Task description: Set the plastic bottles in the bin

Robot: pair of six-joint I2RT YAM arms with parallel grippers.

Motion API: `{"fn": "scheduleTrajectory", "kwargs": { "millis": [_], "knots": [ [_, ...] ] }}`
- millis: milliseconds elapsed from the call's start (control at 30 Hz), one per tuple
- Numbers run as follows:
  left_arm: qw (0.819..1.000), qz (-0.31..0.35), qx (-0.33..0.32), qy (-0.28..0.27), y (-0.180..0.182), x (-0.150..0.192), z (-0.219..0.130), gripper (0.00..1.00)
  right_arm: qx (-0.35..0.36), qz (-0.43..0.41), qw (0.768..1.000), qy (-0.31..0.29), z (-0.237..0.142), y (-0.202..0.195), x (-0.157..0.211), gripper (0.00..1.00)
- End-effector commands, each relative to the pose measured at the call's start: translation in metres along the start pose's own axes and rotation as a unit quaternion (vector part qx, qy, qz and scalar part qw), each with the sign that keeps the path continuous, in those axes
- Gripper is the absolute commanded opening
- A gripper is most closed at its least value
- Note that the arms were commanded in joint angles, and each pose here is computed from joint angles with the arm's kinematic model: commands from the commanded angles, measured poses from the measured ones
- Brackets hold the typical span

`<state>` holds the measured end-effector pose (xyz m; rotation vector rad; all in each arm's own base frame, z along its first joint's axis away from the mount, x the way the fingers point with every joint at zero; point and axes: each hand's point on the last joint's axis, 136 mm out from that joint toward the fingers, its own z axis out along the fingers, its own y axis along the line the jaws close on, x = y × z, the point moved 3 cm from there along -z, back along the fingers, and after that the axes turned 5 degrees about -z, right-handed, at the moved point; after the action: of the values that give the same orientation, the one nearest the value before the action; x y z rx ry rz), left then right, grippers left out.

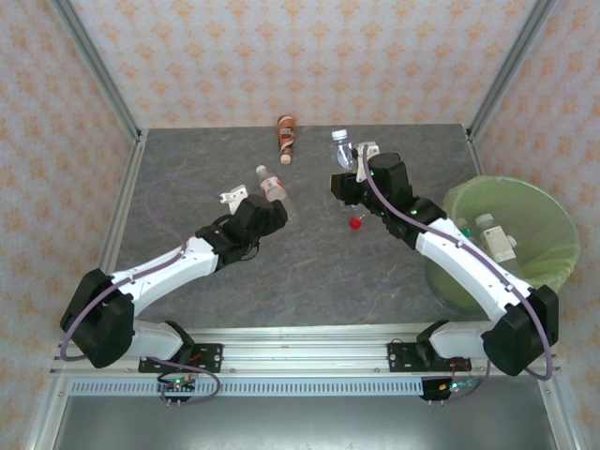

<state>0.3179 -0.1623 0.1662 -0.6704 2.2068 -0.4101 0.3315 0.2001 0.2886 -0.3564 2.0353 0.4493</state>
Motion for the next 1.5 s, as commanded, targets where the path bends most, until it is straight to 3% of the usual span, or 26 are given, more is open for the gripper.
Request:
{"fn": "scheduleTrajectory", "kwargs": {
  "millis": [0, 333, 633, 833, 1000, 1300, 1467],
  "knots": [
    [1.0, -0.006, 0.006, -0.009, -0.008, -0.009, 0.001, 1.0, 0.014, 0.015, 1.0, -0.014, -0.003, -0.004, 0.001, 0.35],
    [1.0, -0.006, 0.029, 0.005, -0.016, -0.004, 0.008, 1.0, 0.109, 0.021, 0.979, -0.168, -0.098, -0.031, -0.049, 0.34],
    [0.999, -0.002, 0.042, 0.017, -0.023, 0.0, 0.013, 1.0, 0.216, -0.018, 0.954, -0.207, -0.167, -0.059, -0.055, 0.31],
    [0.999, 0.001, 0.047, 0.024, -0.027, 0.002, 0.016, 1.0, 0.341, -0.032, 0.908, -0.241, -0.216, -0.09, -0.064, 0.3],
    [0.999, 0.004, 0.043, 0.03, -0.027, 0.004, 0.019, 1.0, 0.442, 0.011, 0.854, -0.276, -0.259, -0.122, -0.055, 0.3],
    [0.998, 0.006, 0.047, 0.036, -0.029, 0.005, 0.018, 1.0, 0.529, 0.08, 0.816, -0.22, -0.265, -0.168, -0.003, 0.32],
    [0.999, 0.01, 0.041, 0.032, -0.026, 0.002, 0.015, 1.0, 0.545, 0.124, 0.808, -0.188, -0.253, -0.192, 0.02, 0.36]
  ]
}}
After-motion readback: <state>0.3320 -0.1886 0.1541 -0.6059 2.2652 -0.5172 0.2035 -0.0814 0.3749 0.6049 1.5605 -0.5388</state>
